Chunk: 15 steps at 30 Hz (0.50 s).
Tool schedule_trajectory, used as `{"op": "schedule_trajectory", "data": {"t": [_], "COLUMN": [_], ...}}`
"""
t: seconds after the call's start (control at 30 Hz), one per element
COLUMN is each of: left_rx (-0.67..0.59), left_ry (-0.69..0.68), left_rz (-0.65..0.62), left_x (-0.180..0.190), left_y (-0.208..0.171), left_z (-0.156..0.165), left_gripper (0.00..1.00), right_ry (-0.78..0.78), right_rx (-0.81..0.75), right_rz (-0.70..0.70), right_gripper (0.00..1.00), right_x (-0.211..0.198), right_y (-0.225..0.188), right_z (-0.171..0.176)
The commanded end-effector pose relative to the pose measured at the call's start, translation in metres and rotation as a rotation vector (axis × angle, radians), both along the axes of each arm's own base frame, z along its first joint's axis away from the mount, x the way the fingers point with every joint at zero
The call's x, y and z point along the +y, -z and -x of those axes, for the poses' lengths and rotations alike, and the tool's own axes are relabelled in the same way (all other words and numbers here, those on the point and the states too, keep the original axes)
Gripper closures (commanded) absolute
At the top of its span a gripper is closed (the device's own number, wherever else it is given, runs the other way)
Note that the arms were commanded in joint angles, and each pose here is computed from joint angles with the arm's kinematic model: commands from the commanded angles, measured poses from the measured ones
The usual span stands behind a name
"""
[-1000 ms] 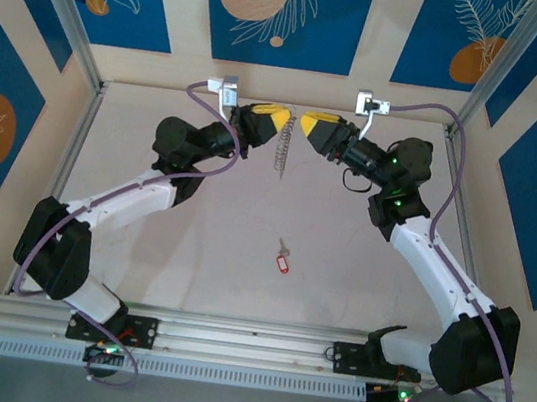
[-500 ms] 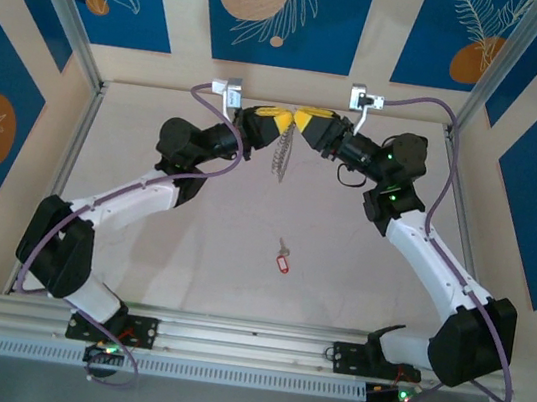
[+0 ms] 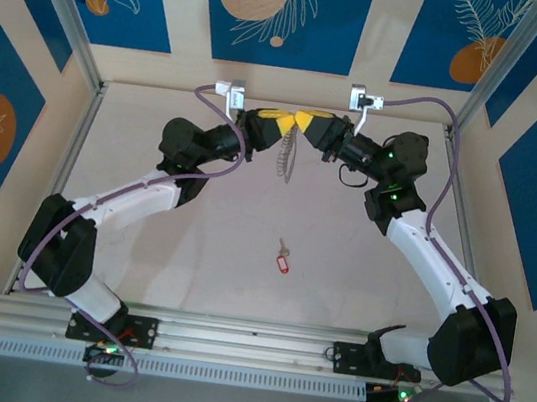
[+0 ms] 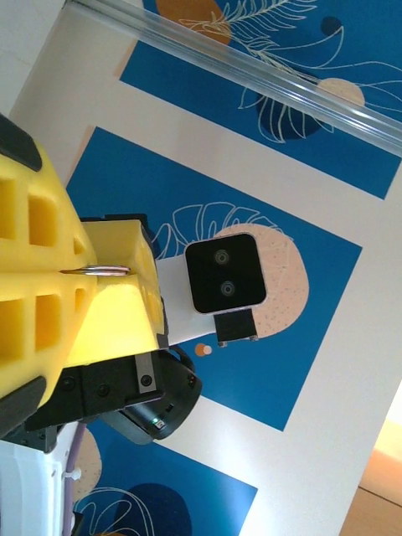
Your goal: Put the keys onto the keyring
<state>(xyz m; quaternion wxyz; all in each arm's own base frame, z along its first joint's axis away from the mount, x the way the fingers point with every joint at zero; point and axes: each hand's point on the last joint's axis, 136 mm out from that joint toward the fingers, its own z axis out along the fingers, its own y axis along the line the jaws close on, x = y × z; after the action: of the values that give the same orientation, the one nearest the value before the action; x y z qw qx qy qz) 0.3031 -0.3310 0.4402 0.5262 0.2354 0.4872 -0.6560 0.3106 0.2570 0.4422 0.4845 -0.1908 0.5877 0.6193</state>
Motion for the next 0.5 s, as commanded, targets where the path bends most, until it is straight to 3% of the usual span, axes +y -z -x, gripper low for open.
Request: {"op": "schedule_trajectory", "data": {"t": [0.0,0.17,0.47], "left_rx": [-0.095,-0.102,-0.097], "left_ry": [0.011,0.003,0.073], "left_rz": [-0.009,-0.093,-0.239], "left_x": [0.002,0.008,0.014], "left_y": [-0.023,-0.018,-0.005], "left_z": [0.015,0.016,0.013], "left_gripper": [0.88,0.59,0.44], "right_ry": [-0.014,-0.059,-0.15], "right_rx": [-0.034,-0.038,-0.038], "right_rz": [0.054,0.16,0.286], "right_gripper": [1.0,1.0,1.0], "right_x": [-0.009,-0.019,-0.02], "right_y": [-0.008,-0.007,0.004], "right_z": [0.006,0.005,0.01]}}
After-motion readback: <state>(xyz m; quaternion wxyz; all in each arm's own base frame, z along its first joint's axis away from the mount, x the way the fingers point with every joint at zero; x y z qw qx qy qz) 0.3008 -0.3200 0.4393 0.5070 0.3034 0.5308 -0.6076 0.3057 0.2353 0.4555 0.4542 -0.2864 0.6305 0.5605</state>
